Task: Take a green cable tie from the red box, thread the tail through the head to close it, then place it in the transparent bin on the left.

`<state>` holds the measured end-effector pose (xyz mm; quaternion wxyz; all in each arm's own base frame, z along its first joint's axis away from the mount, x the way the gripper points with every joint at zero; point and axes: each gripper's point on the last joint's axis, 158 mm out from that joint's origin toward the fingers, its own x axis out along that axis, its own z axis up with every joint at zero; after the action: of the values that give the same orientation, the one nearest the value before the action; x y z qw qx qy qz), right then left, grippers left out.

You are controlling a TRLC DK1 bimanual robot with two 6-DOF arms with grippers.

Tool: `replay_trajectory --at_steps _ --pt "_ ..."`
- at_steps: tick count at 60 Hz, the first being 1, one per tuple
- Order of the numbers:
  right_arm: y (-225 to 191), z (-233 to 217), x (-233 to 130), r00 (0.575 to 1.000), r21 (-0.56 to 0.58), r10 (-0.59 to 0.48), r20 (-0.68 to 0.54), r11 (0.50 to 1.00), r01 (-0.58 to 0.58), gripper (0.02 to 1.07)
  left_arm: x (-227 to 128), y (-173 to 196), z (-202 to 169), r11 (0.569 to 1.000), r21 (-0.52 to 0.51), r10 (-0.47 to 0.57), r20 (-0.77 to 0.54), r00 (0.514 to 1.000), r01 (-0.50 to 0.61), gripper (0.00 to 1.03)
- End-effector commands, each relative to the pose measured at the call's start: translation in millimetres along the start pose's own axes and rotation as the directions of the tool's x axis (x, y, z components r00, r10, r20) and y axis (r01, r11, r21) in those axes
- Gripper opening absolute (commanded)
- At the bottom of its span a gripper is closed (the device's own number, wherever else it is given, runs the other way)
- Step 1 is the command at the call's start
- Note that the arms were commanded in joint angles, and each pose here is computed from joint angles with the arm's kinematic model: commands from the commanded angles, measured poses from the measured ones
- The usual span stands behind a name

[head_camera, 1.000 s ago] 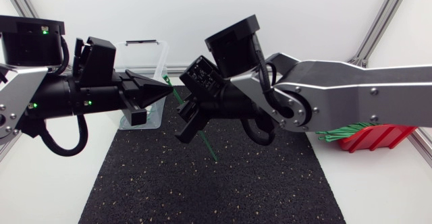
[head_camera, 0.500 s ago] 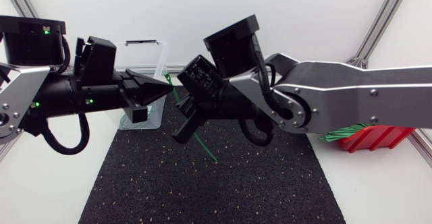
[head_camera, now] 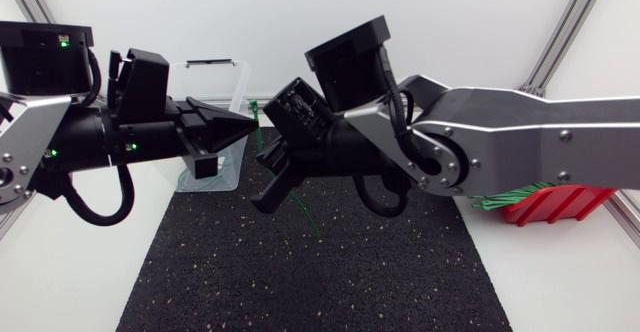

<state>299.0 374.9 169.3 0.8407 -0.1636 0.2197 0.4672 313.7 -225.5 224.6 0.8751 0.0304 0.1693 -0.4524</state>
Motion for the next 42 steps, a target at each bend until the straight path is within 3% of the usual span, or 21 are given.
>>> replay_trajectory --at_steps 1,42 --pt "10.1 -7.9 -3.7 0.999 0.018 0.028 -0.015 0.999 -0.028 0.13 1.5 -2.7 5.8 1.000 -0.009 -0.017 0.020 1.000 0.017 0.04" --pt "13.0 -10.2 -7.2 0.999 0.019 0.042 -0.010 0.999 -0.042 0.13 6.1 -4.4 3.3 1.000 -0.009 -0.027 0.018 0.999 0.027 0.11"
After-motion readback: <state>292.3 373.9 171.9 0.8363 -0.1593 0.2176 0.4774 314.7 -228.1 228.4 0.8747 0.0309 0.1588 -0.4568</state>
